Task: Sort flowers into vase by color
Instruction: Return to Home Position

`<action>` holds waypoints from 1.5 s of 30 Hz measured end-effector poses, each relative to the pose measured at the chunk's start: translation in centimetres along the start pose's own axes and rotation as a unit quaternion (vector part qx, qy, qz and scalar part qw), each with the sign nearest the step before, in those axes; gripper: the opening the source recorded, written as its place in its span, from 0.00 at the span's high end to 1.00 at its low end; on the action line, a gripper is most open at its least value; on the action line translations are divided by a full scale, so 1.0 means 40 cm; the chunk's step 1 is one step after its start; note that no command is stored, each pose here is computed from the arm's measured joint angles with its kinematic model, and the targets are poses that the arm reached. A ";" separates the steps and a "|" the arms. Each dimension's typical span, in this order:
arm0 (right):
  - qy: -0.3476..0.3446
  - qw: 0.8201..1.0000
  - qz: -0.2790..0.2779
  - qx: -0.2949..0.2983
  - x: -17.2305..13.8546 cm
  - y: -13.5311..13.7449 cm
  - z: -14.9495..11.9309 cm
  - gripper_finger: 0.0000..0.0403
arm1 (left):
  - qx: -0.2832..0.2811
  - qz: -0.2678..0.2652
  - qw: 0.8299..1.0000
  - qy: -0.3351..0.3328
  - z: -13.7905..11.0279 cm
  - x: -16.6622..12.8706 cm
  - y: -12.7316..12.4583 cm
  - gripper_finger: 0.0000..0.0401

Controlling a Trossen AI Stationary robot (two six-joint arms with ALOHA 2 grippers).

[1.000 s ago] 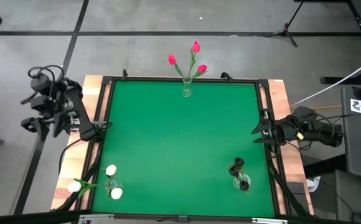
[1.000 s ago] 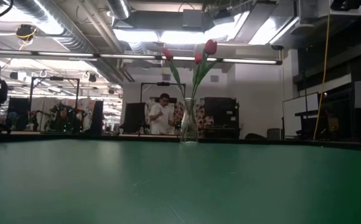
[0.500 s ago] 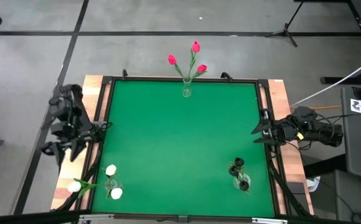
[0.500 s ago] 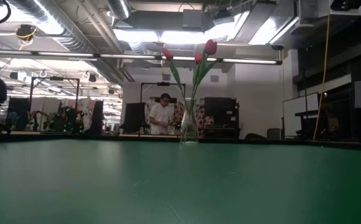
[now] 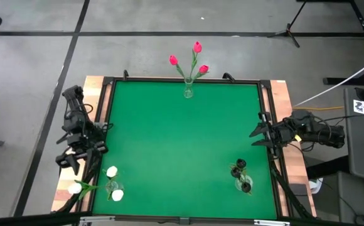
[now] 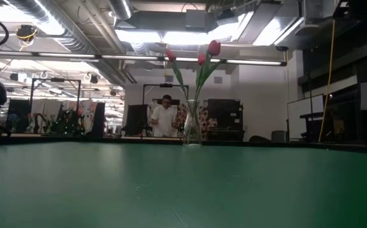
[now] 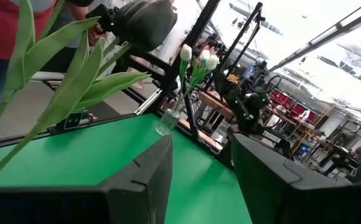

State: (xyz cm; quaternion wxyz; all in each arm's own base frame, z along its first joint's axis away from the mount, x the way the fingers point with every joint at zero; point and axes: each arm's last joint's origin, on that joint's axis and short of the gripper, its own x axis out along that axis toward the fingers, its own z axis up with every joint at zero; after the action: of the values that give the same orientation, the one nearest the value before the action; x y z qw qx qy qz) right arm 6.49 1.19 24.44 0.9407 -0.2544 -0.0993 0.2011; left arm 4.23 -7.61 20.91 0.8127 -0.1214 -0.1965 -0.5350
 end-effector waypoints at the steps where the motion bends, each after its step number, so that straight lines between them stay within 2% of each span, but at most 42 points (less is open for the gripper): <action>1: 0.000 1.000 0.001 0.000 0.000 0.000 0.000 0.59 | 0.000 0.009 1.000 0.006 -0.003 0.000 0.001 0.49; 7: 0.010 1.000 0.009 0.001 0.000 0.004 -0.006 0.59 | 0.034 0.038 0.999 0.020 -0.009 -0.001 0.010 0.49; 12: 0.026 0.999 0.016 -0.010 0.008 0.014 -0.033 0.59 | 0.075 0.108 0.991 0.030 -0.011 -0.005 0.032 0.49; 18: 0.035 0.999 0.019 0.010 0.037 0.049 -0.127 0.59 | 0.031 0.171 0.983 0.051 -0.022 -0.014 0.061 0.49; 21: 0.010 1.000 0.006 0.014 0.049 0.063 -0.163 0.59 | 0.027 0.207 0.976 0.063 -0.028 -0.022 0.078 0.49; 26: 0.002 1.000 0.001 0.013 0.050 0.065 -0.169 0.59 | 0.031 0.273 0.957 0.091 -0.038 -0.040 0.108 0.49; 29: 0.002 1.000 0.002 -0.010 0.050 0.066 -0.169 0.59 | 0.024 0.304 0.946 0.106 -0.044 -0.052 0.124 0.49; 33: 0.026 0.998 -0.030 -0.038 0.050 0.062 -0.175 0.59 | 0.029 0.313 0.943 0.111 -0.040 -0.066 0.141 0.49; 40: 0.107 0.985 -0.123 -0.059 0.047 0.051 -0.191 0.59 | -0.018 0.339 0.930 0.141 -0.048 -0.099 0.166 0.49; 45: 0.129 0.980 -0.139 -0.057 0.046 0.050 -0.197 0.59 | 0.000 0.357 0.923 0.148 -0.042 -0.117 0.178 0.49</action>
State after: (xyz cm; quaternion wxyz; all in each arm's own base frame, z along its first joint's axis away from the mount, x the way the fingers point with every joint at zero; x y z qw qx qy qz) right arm 9.79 0.10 16.84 0.9482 -0.3154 -0.0230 0.0283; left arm 9.44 -1.62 17.39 0.9694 -0.1035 -0.0178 -0.2218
